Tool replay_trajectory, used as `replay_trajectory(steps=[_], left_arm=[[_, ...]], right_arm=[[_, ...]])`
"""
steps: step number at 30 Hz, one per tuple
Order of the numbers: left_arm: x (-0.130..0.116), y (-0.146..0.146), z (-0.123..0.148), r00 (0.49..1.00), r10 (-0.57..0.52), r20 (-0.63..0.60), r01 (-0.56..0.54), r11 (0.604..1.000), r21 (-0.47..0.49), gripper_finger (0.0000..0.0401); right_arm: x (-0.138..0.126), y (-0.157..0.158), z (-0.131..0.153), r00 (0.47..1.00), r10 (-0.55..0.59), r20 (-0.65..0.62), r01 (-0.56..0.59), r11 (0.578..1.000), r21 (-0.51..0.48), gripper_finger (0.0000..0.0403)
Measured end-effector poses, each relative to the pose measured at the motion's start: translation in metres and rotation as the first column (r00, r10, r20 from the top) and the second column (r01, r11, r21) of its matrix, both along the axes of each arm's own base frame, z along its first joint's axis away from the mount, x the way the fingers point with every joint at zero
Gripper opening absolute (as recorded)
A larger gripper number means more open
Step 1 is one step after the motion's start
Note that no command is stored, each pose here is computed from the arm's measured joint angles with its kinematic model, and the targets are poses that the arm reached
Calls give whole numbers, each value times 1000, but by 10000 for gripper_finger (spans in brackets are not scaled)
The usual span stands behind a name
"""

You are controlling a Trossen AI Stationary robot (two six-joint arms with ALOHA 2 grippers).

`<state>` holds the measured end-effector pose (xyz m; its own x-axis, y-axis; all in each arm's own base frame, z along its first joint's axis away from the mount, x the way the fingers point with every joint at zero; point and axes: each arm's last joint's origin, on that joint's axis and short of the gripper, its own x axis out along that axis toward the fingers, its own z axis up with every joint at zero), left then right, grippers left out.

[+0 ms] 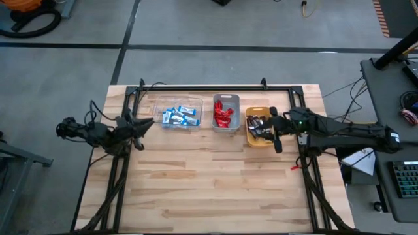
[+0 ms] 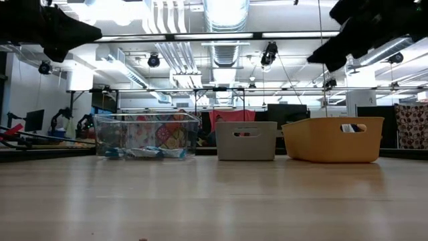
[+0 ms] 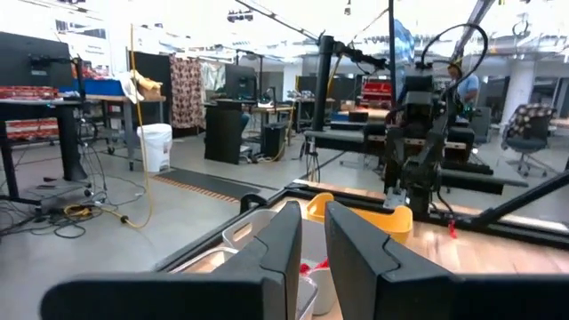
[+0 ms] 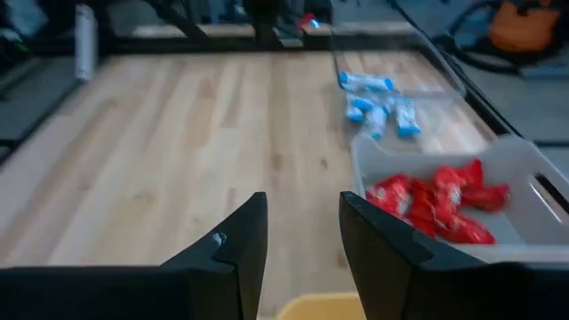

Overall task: Organize candy in baskets
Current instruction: Return to Home Position

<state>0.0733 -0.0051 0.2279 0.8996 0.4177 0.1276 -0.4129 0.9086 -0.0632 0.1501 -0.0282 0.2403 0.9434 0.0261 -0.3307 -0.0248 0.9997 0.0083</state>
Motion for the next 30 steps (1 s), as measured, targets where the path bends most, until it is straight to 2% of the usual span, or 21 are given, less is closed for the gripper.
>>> replay_trajectory(steps=[6, 12, 21, 30], left_arm=[[5, -2, -12, 999, -39, -4, 39, 999, -38, 38], [11, -5, -31, 999, -46, -11, 45, 997, -65, 38], [14, -6, -39, 999, -48, -20, 46, 996, -77, 38], [17, -7, -54, 999, -44, -27, 41, 995, -89, 38]], right_arm=[[-12, 3, 2, 998, 10, 61, -9, 1000, -11, 124], [-19, 5, -16, 995, 5, 98, -5, 1000, -5, 115], [-25, 6, -37, 987, 1, 160, -1, 1000, -3, 111], [-42, 11, -31, 965, 16, 261, -12, 1000, -18, 109]])
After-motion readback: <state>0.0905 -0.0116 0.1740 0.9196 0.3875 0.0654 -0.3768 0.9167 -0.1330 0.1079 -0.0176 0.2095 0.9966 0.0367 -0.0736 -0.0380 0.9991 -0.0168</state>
